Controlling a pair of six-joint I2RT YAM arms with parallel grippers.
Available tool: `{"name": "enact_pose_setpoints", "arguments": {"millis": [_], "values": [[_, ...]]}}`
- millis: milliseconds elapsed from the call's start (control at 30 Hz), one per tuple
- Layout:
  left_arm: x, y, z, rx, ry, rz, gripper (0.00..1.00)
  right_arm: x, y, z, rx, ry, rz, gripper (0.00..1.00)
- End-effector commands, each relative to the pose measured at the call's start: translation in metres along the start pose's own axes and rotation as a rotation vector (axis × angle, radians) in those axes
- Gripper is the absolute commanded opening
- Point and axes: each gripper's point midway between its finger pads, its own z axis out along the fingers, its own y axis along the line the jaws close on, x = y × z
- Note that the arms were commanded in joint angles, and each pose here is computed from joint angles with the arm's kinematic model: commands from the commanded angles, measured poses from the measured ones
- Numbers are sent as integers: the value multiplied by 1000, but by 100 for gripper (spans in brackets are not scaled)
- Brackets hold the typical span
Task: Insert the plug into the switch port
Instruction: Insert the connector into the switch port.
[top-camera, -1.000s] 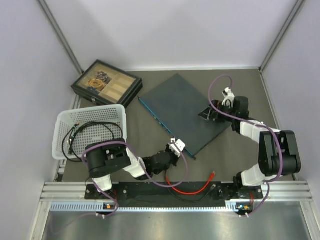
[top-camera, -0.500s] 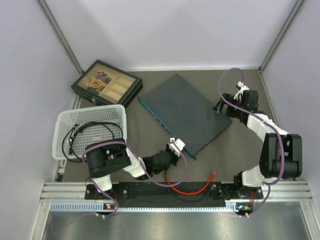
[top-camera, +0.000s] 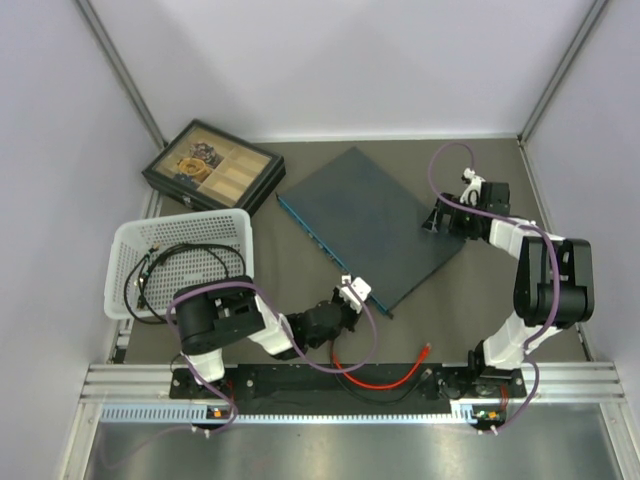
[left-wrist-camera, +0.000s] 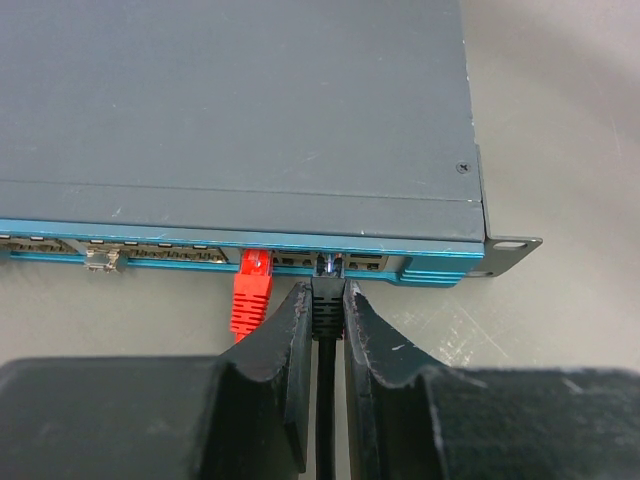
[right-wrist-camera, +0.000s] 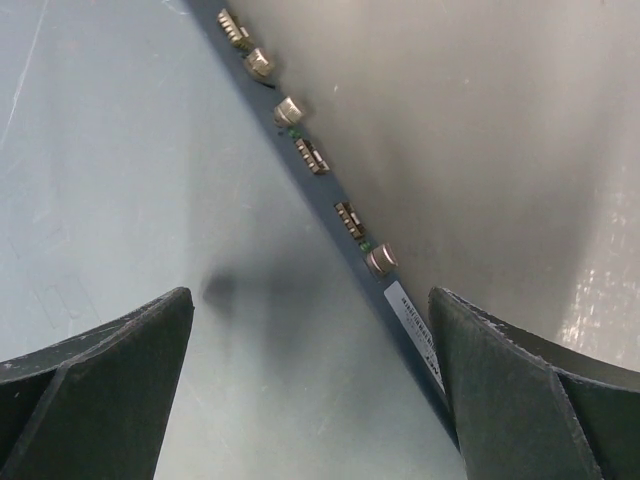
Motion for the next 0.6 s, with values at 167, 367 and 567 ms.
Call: {"name": "enact_pose_setpoints", "arguments": {"millis": [167,367,567], "values": [[-120,-18,31,72,-330,-108,0,25,32,-14,-128,70,-11,99],[-109,-14,24,66,-286,-128,21,-4,18,-27,-4,-20,-59,99],[-117,2,3,4,-257,-122,67,-38,9,-51,117,-87,-96,99]]}}
